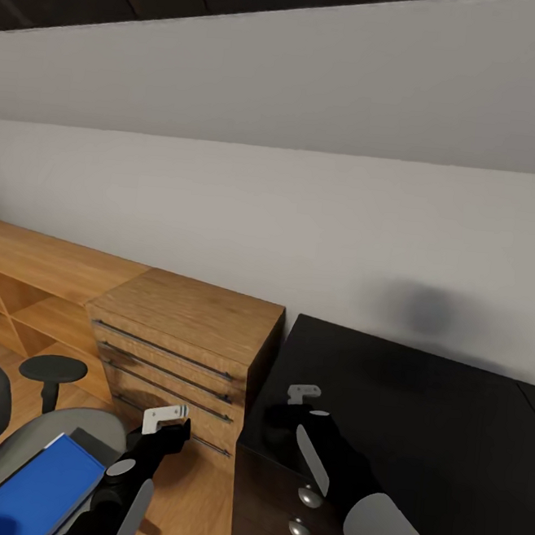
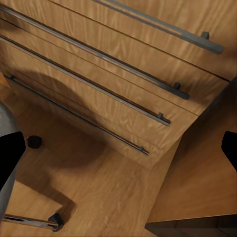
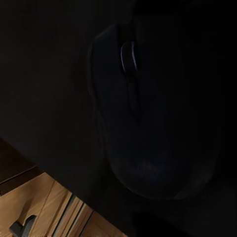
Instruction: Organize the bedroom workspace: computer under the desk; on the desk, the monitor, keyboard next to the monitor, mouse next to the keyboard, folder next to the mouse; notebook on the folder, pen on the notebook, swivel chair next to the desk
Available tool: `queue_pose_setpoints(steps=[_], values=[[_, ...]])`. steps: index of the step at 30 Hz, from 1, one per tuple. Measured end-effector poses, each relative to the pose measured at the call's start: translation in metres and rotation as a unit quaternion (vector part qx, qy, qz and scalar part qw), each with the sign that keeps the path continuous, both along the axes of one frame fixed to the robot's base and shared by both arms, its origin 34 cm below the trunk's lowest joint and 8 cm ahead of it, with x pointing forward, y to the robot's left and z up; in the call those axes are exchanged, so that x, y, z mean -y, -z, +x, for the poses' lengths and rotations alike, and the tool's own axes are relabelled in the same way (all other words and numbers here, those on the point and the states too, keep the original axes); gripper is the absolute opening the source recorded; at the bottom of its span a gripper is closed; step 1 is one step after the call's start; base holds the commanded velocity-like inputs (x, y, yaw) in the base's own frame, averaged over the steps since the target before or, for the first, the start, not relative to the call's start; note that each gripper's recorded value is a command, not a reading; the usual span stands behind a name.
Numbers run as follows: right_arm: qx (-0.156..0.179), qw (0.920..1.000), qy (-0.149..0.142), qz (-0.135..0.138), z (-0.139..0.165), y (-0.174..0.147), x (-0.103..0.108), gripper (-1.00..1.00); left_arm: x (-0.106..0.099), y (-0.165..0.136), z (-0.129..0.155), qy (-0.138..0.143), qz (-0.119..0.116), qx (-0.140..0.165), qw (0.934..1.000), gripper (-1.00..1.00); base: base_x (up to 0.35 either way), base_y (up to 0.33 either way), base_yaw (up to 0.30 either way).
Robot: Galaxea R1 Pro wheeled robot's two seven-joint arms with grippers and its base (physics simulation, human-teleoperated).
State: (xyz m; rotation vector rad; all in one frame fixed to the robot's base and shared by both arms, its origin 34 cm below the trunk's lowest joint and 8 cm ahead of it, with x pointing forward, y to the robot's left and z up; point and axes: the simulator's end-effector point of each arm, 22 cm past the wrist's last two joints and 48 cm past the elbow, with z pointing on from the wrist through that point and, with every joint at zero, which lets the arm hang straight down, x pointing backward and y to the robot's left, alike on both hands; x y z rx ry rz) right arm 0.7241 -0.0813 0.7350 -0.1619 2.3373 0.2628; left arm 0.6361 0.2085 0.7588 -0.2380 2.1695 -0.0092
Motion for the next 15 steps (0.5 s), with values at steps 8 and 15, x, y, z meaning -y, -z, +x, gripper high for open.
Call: queue_pose_setpoints(steps=[8,15], values=[[0.003,1.0000,0.002,0.001,0.0015,-0.0013,0.0019,1.00,0.0001,0.0006,-0.0001,0.000,0.000,-0.001,1.0000,1.00,0.000,0.000,0.000],[0.004,1.0000,0.003,0.001,0.0023,-0.0024,0.0019,1.00,-0.0001,0.0006,-0.0002,0.000,0.000,-0.001,1.0000,1.00,0.000,0.000,0.000]])
